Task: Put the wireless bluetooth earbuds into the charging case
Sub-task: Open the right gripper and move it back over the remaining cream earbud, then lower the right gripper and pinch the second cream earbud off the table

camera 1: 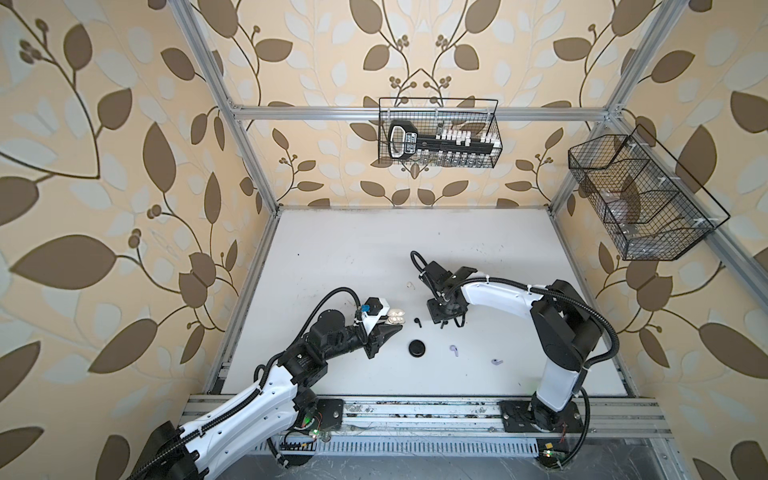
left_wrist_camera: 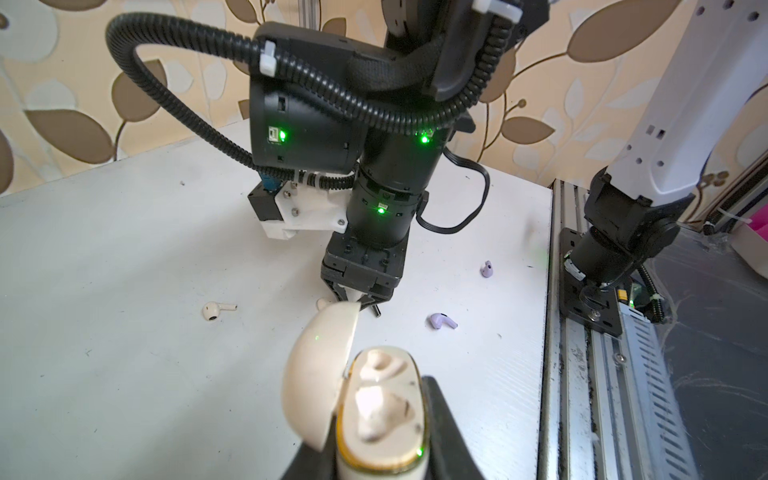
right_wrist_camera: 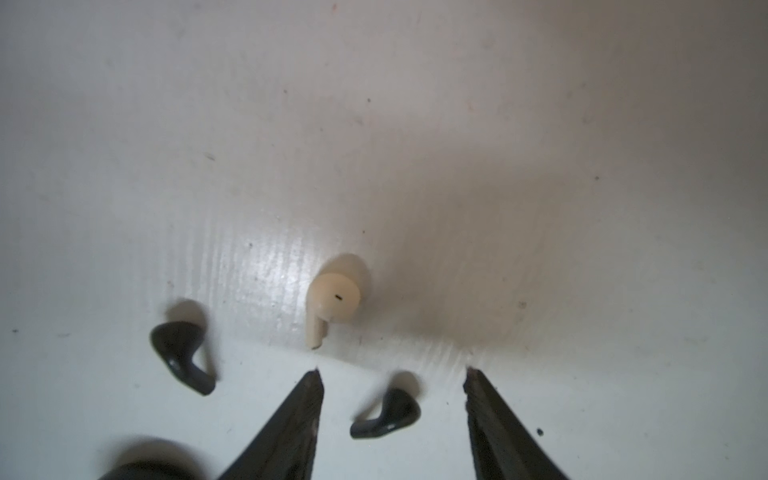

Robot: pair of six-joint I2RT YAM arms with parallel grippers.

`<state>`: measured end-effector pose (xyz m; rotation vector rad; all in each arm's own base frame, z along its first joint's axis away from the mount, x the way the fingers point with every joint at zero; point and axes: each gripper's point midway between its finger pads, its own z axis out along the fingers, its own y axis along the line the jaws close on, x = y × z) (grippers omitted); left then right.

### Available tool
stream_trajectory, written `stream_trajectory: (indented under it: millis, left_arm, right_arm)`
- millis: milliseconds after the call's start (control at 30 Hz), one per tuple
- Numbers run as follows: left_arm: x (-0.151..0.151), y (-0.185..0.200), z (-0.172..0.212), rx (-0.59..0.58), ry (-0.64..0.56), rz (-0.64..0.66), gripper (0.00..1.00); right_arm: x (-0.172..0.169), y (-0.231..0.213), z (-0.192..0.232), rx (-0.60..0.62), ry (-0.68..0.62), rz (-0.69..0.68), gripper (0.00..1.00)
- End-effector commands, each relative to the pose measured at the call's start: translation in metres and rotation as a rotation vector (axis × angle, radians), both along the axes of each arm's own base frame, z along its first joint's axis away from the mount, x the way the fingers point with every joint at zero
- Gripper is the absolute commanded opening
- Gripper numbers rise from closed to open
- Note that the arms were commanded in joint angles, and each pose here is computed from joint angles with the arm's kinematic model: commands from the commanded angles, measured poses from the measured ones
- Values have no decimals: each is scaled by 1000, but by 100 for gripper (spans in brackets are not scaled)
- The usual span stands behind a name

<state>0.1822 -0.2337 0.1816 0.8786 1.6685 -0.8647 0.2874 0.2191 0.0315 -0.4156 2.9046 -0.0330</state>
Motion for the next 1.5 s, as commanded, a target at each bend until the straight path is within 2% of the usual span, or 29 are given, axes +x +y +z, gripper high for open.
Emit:
stream_trajectory:
  millis: [0,167,433,767,933,1200,1467]
  left_arm:
    - [-1,-1,12,-20,-56,-23,0]
    - [-3,-1,11,-20,-59,-26,0]
    - [-2,-1,11,-16,-63,-22,0]
    - [-2,0,11,-16,-60,-22,0]
    - [-3,0,13,-20,-64,-21,0]
    - [-3,0,13,-20,-64,-22,0]
    - [-4,0,14,-23,-68,-24,0]
  right_arm:
    - [6,11,17,37,-18,15,57]
    - [21,21,11,32,-13,8,56]
    - [25,29,-3,24,21,17,52]
    - [12,27,-20,10,64,26,36]
    - [7,25,-26,10,74,27,35]
    - [0,20,-40,-2,94,20,28]
    - [-2,16,-51,-24,101,9,28]
